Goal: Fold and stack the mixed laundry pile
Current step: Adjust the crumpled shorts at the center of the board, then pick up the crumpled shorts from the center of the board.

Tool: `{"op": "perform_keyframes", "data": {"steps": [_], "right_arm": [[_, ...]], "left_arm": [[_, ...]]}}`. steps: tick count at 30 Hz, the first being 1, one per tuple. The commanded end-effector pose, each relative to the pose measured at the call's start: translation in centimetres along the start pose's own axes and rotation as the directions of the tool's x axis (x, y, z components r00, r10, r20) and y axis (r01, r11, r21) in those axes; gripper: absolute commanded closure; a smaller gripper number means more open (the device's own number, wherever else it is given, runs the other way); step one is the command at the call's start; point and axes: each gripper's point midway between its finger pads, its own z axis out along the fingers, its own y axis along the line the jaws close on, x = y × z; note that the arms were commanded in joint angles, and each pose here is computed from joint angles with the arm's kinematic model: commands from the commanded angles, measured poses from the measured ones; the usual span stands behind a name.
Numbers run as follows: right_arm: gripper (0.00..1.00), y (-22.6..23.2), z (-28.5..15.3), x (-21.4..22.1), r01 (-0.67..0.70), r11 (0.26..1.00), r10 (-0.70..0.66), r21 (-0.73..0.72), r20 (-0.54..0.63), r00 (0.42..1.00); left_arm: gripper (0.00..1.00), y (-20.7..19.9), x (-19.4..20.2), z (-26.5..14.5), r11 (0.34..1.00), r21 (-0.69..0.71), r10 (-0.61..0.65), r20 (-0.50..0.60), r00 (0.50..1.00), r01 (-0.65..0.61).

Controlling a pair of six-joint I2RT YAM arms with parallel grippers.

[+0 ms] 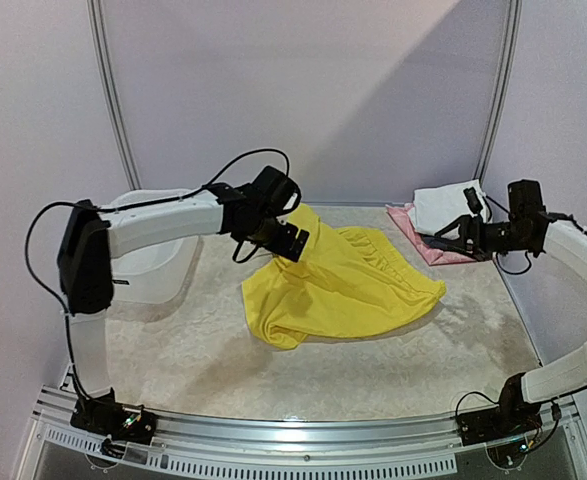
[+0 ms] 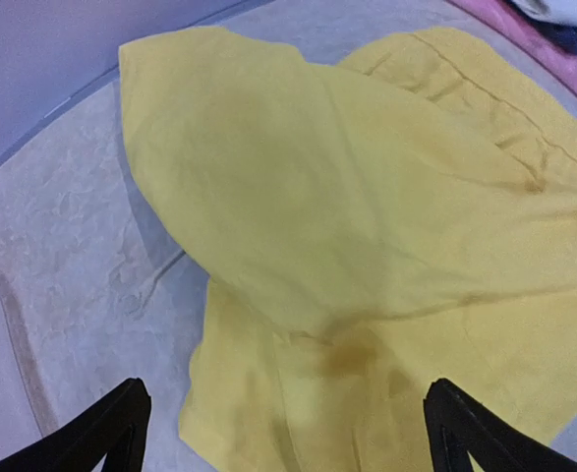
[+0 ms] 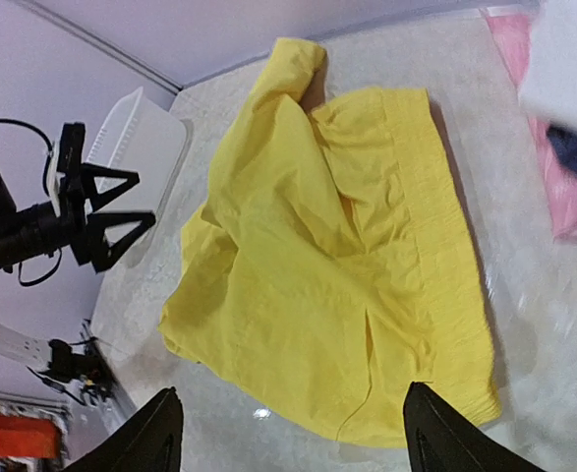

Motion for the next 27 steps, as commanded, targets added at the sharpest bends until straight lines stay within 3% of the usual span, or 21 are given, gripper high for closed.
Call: {"op": "perform_keyframes", "data": {"steps": [1,3,4,5,7,12,16,21,27], "right_arm": [[0.21,3.1,-2.3,-0.1,0.261,0.964,-0.266,-0.053,-0.124,0.956],[0.24,3.1,-2.6,1.0,0.472,0.875,-0.484,-0.104,-0.192,0.854],[0.26,2.2,-2.5,1.4,0.586,0.803,-0.595,-0.109,-0.223,0.773],[0.29,1.3,-2.4,2.2,0.627,0.770,-0.632,-0.117,-0.269,0.727],[0.39,-0.7,-2.4,4.2,0.783,0.587,-0.794,-0.206,-0.335,0.507],[0.43,-4.8,-1.3,7.2,0.909,0.217,-0.921,-0.357,-0.383,0.069],[0.40,-6.6,0.5,8.1,0.900,-0.019,-0.887,-0.435,-0.408,-0.216],[0.35,-7.5,2.3,8.0,0.859,-0.197,-0.826,-0.472,-0.392,-0.405],[0.34,-11.7,5.1,7.6,0.832,-0.258,-0.743,-0.491,-0.450,-0.496]], "left_arm": [[0.00,0.0,-1.0,-8.3,0.999,0.020,0.027,0.196,0.980,-0.032],[0.00,0.2,1.1,-8.9,0.998,0.060,-0.016,0.195,0.981,0.004],[0.00,0.4,2.1,-9.1,0.998,0.070,-0.016,0.182,0.983,0.004],[0.01,0.3,3.1,-9.3,0.996,0.089,-0.009,0.168,0.986,-0.006],[0.03,0.6,5.4,-9.3,0.995,0.096,-0.010,0.143,0.990,-0.004],[0.13,1.1,8.5,-9.9,0.995,0.091,0.029,0.104,0.994,-0.038],[0.15,0.3,10.9,-10.3,0.989,0.083,0.118,0.045,0.992,-0.121],[0.15,-0.2,13.0,-10.7,0.984,0.090,0.152,0.007,0.988,-0.152],[0.15,-0.8,14.7,-11.2,0.980,0.104,0.175,-0.032,0.984,-0.171]]}}
